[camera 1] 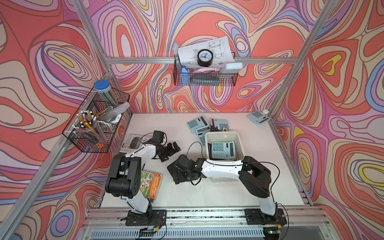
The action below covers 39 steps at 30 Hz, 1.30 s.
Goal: Put the calculator in the storage box
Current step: Pick up the calculator at the center of the board.
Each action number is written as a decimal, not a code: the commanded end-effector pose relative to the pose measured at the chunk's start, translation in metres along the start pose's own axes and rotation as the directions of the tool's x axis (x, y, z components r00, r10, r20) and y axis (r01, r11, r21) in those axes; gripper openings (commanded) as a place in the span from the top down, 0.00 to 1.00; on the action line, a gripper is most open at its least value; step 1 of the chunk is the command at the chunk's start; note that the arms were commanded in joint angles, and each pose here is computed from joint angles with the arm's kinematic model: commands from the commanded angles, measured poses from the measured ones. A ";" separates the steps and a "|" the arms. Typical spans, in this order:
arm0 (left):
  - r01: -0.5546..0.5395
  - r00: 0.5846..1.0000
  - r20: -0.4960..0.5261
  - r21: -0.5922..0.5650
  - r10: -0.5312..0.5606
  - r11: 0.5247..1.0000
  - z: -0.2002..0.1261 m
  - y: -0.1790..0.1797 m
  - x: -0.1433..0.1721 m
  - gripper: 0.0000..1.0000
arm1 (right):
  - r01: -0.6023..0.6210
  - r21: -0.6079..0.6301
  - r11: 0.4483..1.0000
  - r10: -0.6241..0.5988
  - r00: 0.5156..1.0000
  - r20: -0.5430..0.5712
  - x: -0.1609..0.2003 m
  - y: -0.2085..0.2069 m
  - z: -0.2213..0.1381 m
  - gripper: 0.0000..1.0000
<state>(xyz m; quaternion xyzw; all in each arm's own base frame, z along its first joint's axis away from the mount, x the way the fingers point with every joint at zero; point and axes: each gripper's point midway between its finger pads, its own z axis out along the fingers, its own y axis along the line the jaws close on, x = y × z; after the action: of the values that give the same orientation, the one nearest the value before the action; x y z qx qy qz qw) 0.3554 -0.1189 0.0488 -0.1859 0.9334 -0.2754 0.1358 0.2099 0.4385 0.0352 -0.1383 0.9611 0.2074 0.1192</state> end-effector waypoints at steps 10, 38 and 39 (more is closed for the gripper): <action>0.094 0.991 -0.094 -0.050 -0.098 0.994 0.019 0.043 0.060 0.01 | -0.139 -0.099 0.985 0.156 0.970 0.188 -0.045 0.000 0.010 0.08; 0.226 0.974 0.001 -0.002 -0.226 0.974 -0.009 0.067 0.043 0.01 | -0.264 -0.261 0.929 0.336 0.896 0.289 -0.074 -0.009 -0.022 0.25; 0.226 0.974 0.001 0.002 -0.226 0.974 -0.008 0.067 0.043 0.01 | -0.266 -0.274 0.924 0.342 0.896 0.282 -0.075 -0.008 -0.019 0.26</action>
<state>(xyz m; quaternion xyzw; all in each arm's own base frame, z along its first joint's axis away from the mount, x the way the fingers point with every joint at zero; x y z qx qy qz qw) 0.3412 -0.0928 0.0564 -0.2447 0.8836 -0.3484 0.1950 0.2748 0.4410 0.0776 0.0225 0.9095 0.3446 0.2314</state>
